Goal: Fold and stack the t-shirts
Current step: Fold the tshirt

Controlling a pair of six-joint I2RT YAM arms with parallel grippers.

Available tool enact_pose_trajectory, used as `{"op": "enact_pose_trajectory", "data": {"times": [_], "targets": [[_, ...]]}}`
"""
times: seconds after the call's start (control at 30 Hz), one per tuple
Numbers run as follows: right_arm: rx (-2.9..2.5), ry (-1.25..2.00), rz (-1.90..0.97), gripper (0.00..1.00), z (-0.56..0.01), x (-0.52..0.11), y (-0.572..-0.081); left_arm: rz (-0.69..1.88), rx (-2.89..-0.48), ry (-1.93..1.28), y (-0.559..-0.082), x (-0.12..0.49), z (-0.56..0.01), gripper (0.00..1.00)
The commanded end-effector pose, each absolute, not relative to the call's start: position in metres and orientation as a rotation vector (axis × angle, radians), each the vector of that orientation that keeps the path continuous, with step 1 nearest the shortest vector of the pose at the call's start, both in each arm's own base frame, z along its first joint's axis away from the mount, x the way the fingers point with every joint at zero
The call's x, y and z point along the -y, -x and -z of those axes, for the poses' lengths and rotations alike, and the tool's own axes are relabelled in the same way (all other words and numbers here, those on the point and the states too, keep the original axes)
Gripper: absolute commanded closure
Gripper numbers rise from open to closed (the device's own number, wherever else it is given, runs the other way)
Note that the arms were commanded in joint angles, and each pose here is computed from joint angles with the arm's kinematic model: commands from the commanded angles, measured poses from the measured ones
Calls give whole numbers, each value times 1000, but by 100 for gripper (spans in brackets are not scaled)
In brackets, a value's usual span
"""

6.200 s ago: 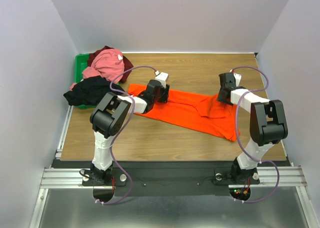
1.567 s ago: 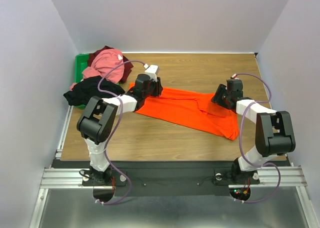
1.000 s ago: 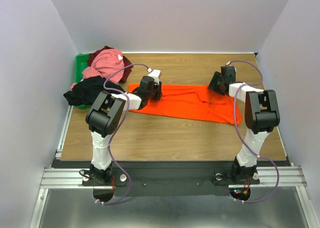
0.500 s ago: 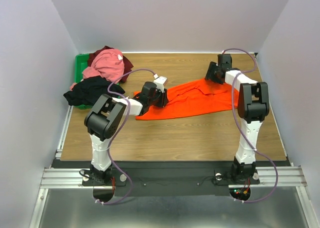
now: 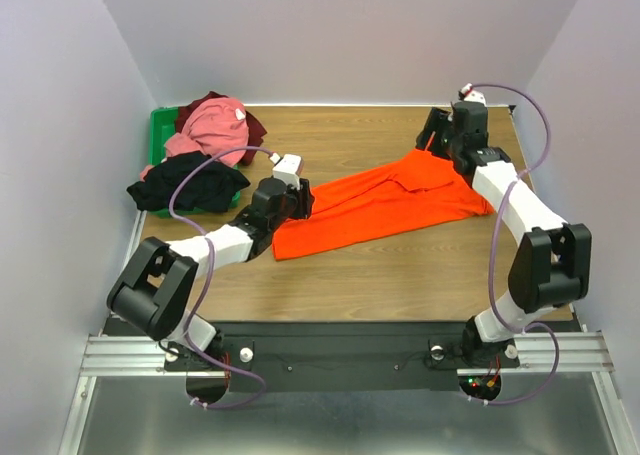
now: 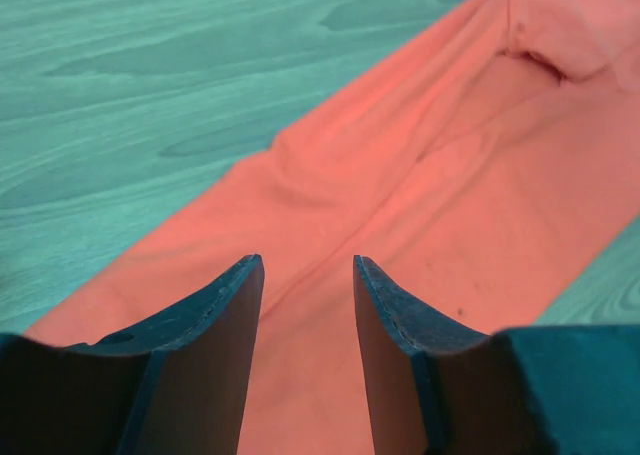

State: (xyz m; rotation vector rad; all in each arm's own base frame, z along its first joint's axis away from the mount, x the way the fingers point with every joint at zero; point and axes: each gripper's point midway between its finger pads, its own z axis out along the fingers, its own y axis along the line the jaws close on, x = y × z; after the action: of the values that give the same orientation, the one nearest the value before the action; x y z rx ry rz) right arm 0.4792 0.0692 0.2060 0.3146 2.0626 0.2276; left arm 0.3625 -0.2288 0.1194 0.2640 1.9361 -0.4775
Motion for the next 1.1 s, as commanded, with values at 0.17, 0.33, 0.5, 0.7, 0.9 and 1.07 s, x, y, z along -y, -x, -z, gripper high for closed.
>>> {"op": "enact_pose_trajectory", "data": {"times": [0.17, 0.33, 0.5, 0.7, 0.9, 1.07], "targets": [[-2162, -421, -165, 26, -149, -55, -464, 347, -2009, -175, -388, 221, -91, 46], [-2219, -443, -142, 26, -119, -54, -461, 277, -2070, -166, -391, 215, -62, 46], [-2265, -463, -61, 25, -89, -45, -467, 248, -2114, -175, -390, 214, -43, 46], [-2323, -458, -55, 24, -62, -48, -473, 251, -2172, -180, -383, 214, -21, 46], [-2376, -441, -86, 23, -41, -54, -488, 313, -2204, -204, -369, 220, -10, 46], [-2439, -414, -119, 23, -22, -64, -505, 346, -2240, -279, -357, 235, 3, 46]]}}
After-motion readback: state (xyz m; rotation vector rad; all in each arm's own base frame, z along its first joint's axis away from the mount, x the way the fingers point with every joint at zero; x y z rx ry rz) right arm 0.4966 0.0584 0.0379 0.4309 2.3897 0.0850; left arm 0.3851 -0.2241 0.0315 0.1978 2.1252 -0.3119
